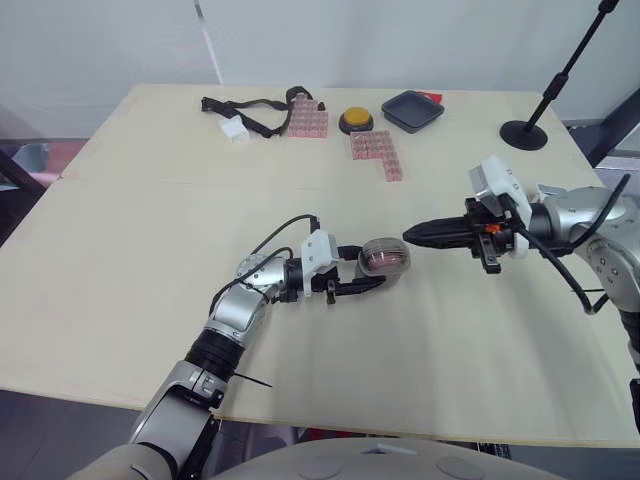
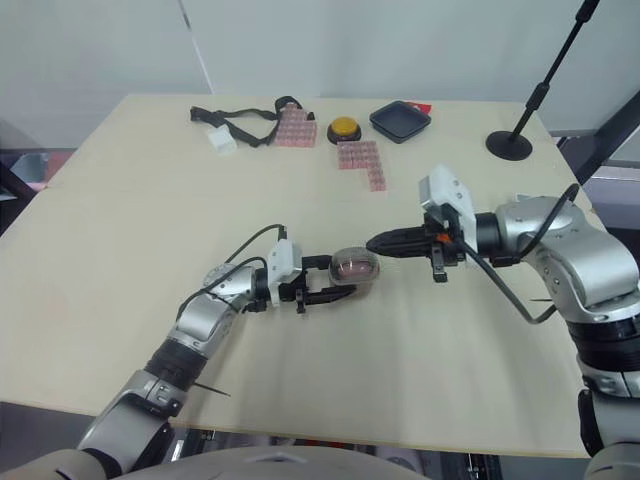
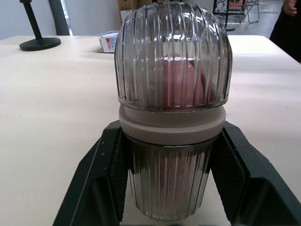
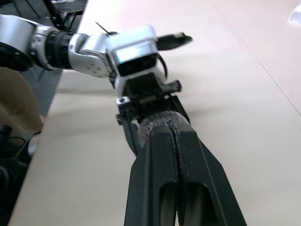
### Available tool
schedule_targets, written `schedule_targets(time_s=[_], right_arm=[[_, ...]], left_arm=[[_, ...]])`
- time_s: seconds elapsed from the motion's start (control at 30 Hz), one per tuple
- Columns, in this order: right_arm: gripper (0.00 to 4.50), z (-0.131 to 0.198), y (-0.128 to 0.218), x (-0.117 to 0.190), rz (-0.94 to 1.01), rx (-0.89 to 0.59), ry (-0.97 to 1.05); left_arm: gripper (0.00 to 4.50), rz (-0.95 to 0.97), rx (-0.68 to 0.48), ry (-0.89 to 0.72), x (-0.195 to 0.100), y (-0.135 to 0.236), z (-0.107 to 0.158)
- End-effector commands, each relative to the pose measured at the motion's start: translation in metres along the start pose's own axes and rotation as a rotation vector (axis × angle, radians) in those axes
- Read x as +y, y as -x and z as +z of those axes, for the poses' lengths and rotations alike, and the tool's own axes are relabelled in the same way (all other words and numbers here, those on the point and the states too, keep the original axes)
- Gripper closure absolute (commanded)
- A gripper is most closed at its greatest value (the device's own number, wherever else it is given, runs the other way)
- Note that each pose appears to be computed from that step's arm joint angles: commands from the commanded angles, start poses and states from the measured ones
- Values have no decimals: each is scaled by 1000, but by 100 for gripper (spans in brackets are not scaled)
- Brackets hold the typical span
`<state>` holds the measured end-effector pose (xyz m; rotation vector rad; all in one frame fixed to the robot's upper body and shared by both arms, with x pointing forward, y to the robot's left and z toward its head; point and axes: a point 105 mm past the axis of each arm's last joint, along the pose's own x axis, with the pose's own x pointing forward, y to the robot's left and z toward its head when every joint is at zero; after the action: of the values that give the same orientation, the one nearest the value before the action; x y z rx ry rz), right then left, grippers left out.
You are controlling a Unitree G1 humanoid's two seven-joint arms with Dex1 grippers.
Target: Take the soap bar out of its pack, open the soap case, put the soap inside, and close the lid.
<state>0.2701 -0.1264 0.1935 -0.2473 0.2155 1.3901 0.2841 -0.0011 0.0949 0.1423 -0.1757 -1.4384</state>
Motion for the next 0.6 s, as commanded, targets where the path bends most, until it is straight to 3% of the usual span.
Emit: schedule_targets(time_s=[0.03,0.6], right_arm=[[446,0,2,-1,-12,17,35],[446,-17,-22,6,27,91,69]], left_arm=[[242,14,8,-17,4,2,1],[242,15,10,-19,3,2,0]])
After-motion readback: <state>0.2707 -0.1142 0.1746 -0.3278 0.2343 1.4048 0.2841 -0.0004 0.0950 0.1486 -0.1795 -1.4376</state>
